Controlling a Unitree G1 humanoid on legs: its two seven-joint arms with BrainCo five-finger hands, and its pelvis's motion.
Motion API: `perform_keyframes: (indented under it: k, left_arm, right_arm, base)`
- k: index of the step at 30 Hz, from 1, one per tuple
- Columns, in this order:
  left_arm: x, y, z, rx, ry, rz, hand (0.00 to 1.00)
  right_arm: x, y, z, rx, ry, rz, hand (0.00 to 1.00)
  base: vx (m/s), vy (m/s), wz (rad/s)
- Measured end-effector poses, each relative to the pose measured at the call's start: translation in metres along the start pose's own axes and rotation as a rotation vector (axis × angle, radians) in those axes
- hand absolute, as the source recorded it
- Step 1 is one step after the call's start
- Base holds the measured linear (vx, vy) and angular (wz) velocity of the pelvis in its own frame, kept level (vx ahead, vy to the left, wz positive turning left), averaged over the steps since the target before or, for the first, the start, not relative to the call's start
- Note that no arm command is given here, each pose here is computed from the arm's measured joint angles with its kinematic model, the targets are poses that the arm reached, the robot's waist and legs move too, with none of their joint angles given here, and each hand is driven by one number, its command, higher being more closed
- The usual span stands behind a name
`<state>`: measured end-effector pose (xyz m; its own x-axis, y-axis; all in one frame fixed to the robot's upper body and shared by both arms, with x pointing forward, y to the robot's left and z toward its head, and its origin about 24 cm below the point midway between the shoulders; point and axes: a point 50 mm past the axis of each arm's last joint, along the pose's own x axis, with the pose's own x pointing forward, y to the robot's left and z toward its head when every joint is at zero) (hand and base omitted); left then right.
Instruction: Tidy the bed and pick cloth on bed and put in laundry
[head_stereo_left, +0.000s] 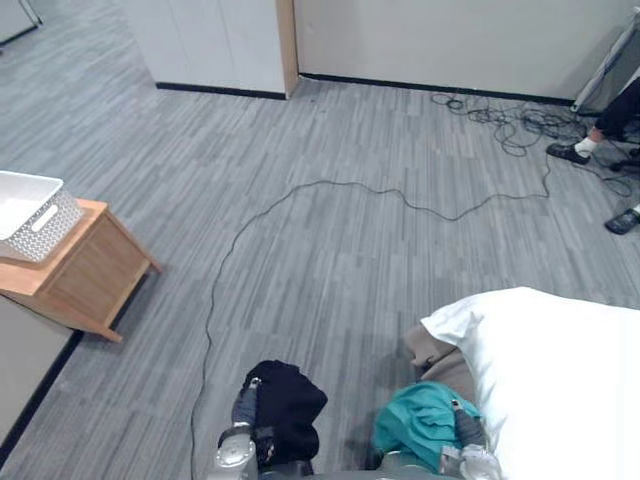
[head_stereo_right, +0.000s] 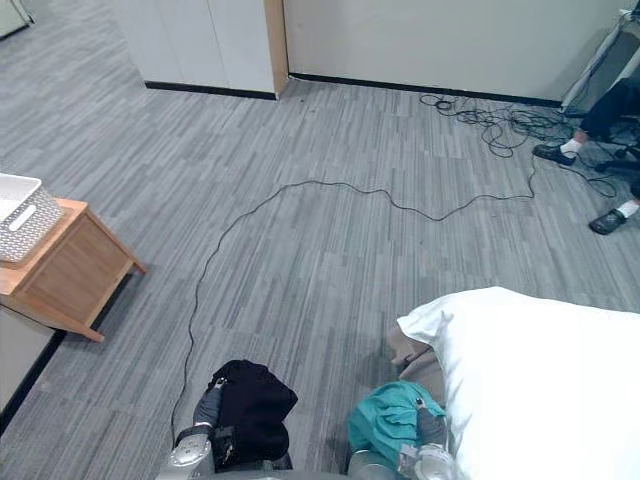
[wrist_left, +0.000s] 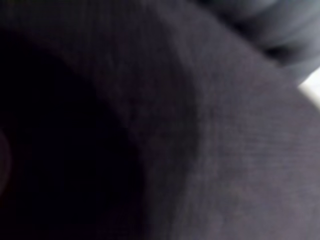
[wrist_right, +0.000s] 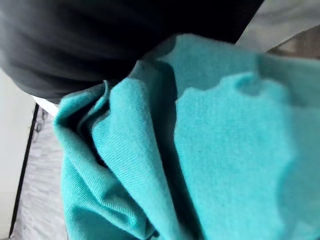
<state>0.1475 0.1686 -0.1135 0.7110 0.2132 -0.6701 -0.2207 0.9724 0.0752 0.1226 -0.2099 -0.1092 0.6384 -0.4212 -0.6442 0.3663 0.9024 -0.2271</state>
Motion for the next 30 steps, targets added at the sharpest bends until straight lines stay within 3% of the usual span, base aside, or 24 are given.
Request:
perform_keyframes:
  k: [9, 19, 24, 30]
  left_arm:
    - [-0.001, -0.009, 0.011, -0.028, -0.046, -0.031, 1.0]
    - [0.0, 0.005, 0.006, -0.03, -0.025, 0.015, 1.0]
    - [0.01, 0.003, 0.026, -0.011, -0.08, 0.004, 1.0]
    - [-0.001, -0.006, -0.007, -0.067, 0.041, 0.024, 1.0]
  right_arm:
    - [0.013, -0.006, 0.035, -0.023, -0.118, -0.006, 1.0]
    - [0.013, 0.009, 0.02, -0.066, -0.051, 0.064, 1.0]
    - [0.013, 0.006, 0.03, -0.045, -0.089, 0.046, 1.0]
    - [0.021, 0.003, 0.047, -0.078, -0.135, 0.054, 1.0]
  base:
    - [0.29, 0.029, -0.07]
    - [0.64, 0.119, 0.47]
    - [0.55, -0.305, 1.17]
    - [0.67, -0.516, 0.29]
